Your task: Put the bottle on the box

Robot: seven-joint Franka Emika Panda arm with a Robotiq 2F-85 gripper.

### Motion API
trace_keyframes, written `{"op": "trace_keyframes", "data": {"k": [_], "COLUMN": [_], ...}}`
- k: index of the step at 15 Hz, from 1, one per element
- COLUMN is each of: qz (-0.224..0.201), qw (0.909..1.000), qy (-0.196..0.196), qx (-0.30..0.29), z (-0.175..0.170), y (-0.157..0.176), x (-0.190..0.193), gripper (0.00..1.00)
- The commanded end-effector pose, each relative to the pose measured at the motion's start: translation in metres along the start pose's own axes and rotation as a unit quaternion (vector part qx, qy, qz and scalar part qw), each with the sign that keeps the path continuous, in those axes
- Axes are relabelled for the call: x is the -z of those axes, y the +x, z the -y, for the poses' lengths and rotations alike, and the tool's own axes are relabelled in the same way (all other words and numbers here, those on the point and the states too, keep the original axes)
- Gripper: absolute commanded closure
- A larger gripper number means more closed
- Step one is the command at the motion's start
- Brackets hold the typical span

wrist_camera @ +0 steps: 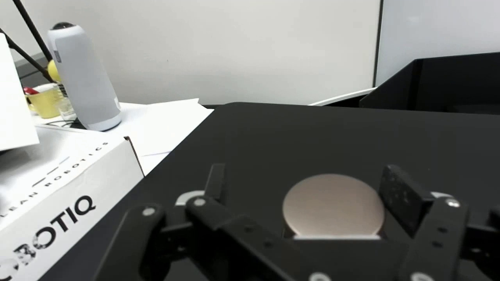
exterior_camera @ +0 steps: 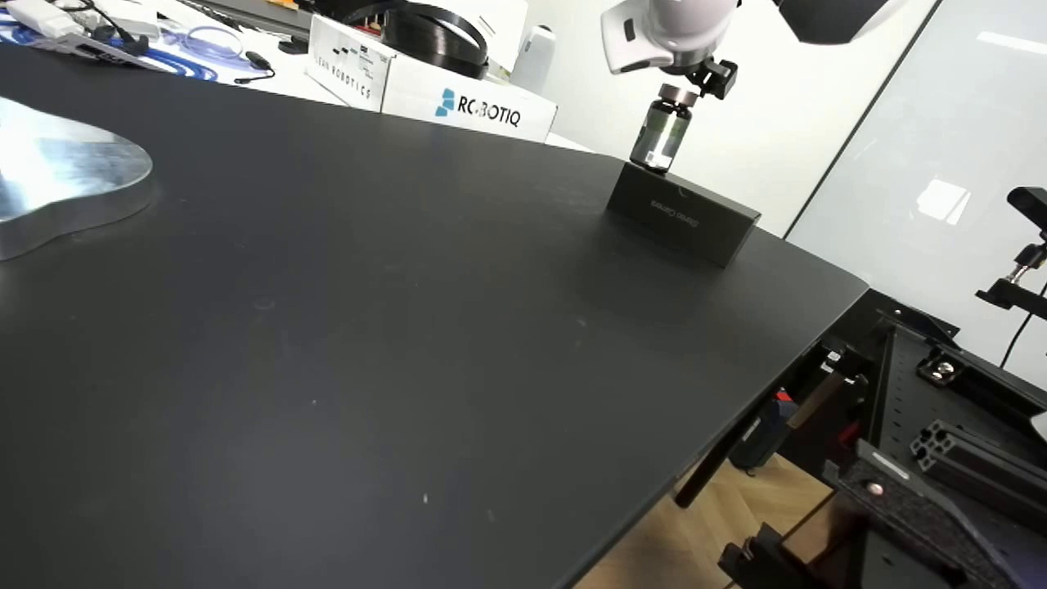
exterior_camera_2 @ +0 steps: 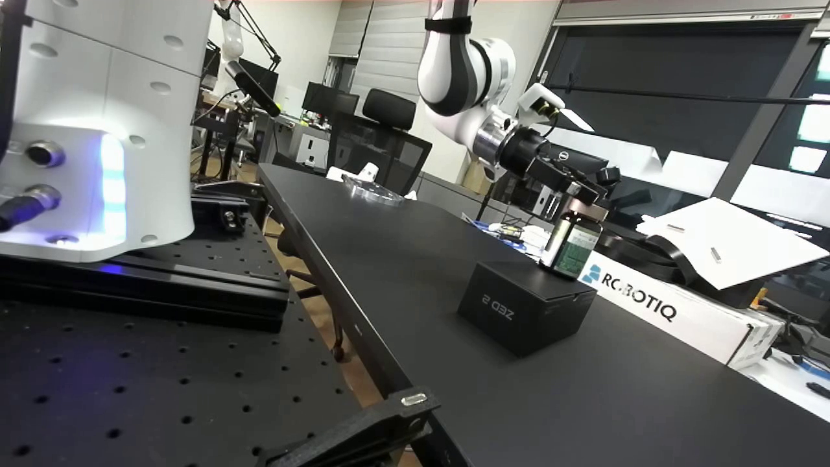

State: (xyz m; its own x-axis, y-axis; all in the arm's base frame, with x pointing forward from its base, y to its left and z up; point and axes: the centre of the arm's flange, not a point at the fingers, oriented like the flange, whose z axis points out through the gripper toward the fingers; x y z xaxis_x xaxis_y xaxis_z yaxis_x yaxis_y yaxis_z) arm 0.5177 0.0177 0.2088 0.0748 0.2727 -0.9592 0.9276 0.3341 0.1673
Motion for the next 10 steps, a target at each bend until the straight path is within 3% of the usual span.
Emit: {"op": "trace_keyframes", "data": {"k": [1, 3, 4, 10], "qz": [0.017, 0.014, 0.012, 0.01], "qw": [0.9991, 0.9993, 0.9997, 0.9998], "qy": [-0.013, -0.014, -0.011, -0.011], "qx": [-0.036, -0.033, -0.018, -0.011], "z": [0.015, 0.021, 0.004, 0.008], "y": [-0.038, -0.047, -0.029, -0.026], "x": [0.022, 0.029, 0.017, 0.018], "gripper": [0.0, 0.0, 0.0, 0.0]}}
